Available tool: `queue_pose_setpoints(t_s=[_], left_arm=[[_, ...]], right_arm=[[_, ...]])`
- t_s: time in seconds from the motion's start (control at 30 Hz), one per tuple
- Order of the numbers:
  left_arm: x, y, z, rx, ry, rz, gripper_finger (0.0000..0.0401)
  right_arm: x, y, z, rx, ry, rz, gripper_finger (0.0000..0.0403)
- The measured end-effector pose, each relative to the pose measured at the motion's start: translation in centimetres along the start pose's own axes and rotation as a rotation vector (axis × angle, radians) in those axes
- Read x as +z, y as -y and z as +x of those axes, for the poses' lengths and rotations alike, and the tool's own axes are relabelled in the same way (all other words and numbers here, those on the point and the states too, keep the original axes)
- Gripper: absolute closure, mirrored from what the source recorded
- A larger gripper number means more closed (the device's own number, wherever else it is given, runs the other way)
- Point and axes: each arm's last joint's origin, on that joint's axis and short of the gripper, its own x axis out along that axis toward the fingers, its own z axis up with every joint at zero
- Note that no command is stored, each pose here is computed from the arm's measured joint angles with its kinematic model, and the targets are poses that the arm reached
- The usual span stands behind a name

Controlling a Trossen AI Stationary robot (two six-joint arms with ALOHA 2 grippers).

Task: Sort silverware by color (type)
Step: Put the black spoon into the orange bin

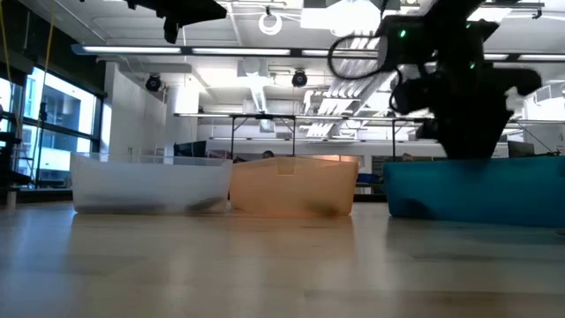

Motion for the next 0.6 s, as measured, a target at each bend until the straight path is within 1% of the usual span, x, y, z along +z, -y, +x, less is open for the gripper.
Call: queue_pose_setpoints(t_s=[0.13, 0.23, 0.33, 0.5, 0.6], left_arm=[[0.0, 0.0, 0.0, 0.000, 0.000, 0.000, 0.0401], [0.0, 0.0, 0.0, 0.000, 0.000, 0.000, 0.0401], [0.0, 0.0, 0.0, 0.000, 0.000, 0.000, 0.0401], [0.0, 0.0, 0.0, 0.000, 0.000, 0.000, 0.0401], [0.0, 0.0, 0.0, 0.000, 0.001, 0.000, 0.0401]], right_arm=[[-1.4, -0.5, -2.7, 0.000, 0.076, 0.006, 0.0263], [-2.3, -0.9, -4.9, 0.005, 0.198, 0.032, 0.0263], [-2.8, -1.2, -7.1, 0.004, 0.390, 0.071, 0.0263], [-2.5, -1.5, -11.1, -0.038, 0.804, 0.148, 0.0263], [-1.9, -1.7, -13.2, -0.060, 1.038, 0.151, 0.0263]])
